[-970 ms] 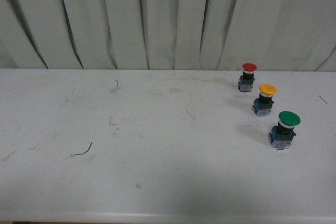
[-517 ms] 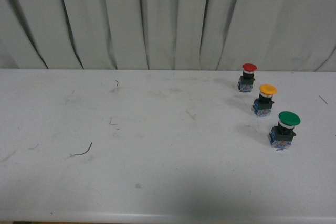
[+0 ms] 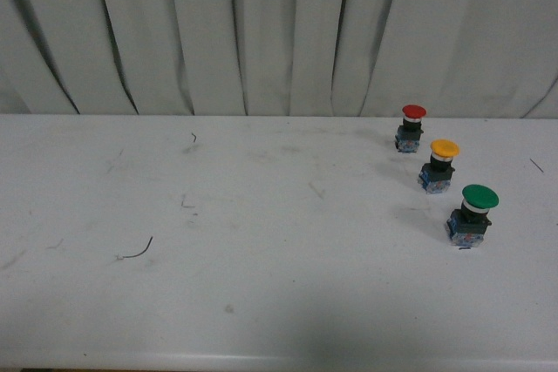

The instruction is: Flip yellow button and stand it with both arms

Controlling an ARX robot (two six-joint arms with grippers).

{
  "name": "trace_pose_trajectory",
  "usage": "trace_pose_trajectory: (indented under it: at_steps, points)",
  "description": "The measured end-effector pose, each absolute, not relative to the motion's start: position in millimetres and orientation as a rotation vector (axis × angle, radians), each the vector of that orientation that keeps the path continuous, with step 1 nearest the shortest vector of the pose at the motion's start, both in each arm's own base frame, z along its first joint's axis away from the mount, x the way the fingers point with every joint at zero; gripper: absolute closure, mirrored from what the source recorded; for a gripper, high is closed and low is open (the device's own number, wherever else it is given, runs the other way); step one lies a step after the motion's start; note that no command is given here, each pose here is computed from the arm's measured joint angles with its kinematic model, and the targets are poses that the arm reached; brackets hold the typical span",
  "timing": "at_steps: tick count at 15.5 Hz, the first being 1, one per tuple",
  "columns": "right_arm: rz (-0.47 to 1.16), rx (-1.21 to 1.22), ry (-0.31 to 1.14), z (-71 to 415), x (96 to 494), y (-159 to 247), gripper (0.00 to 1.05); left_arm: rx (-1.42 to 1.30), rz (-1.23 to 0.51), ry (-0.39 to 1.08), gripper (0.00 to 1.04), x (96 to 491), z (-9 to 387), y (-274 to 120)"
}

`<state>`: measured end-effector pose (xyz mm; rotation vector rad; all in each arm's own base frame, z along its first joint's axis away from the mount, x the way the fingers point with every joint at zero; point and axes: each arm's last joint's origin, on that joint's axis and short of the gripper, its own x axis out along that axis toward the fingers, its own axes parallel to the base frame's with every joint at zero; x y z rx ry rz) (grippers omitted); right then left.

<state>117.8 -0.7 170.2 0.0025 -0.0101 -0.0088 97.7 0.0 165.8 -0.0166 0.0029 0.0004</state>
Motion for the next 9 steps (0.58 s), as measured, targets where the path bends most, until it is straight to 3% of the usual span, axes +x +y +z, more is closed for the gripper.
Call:
trace_pose_trajectory:
  at_steps: [9]
  points:
    - [-0.006, 0.003, 0.039, 163, 100, -1, 1.03, -0.017, 0.0, 0.003, 0.07, 98, 166, 0]
